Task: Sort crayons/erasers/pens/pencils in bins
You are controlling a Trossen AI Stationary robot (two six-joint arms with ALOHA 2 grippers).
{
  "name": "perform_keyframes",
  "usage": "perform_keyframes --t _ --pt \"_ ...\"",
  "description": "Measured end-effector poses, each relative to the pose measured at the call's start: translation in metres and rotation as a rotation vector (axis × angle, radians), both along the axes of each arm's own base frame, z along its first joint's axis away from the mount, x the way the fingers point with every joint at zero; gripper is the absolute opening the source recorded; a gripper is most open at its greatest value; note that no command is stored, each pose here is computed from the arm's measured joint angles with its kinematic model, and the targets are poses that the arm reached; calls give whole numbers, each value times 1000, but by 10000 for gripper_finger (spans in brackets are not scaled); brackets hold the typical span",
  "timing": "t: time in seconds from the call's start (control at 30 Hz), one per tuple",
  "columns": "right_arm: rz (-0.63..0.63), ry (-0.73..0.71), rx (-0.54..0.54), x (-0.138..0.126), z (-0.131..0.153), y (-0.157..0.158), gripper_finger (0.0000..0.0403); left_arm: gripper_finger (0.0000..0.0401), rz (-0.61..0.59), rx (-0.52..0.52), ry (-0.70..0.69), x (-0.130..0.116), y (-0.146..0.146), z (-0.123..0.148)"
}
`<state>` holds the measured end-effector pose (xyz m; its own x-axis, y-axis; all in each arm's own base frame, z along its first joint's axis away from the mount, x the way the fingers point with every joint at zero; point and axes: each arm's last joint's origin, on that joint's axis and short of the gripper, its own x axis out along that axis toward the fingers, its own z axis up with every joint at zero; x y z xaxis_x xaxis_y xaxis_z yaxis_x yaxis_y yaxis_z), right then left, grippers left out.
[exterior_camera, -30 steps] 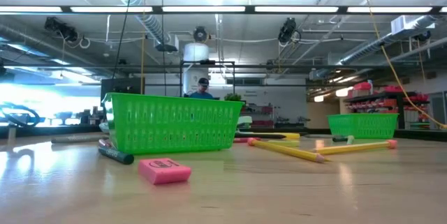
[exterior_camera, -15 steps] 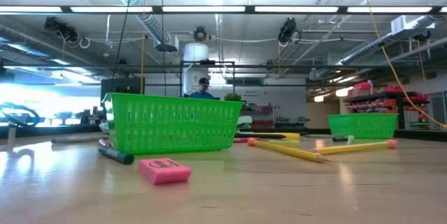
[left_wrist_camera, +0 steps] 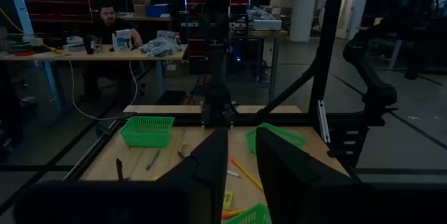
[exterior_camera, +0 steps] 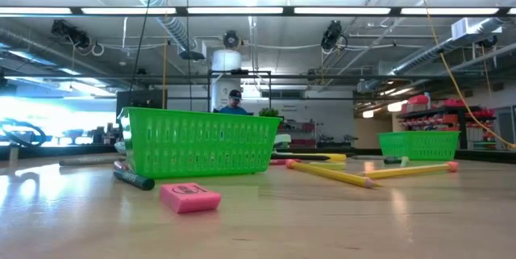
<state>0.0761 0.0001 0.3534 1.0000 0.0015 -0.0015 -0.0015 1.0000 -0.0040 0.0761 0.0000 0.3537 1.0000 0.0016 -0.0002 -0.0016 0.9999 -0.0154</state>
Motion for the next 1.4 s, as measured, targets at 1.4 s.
perform_keyframes --t 1.4 --pt "-71 35 -469 0 -2 -2 51 82 462 -564 21 105 26 38"
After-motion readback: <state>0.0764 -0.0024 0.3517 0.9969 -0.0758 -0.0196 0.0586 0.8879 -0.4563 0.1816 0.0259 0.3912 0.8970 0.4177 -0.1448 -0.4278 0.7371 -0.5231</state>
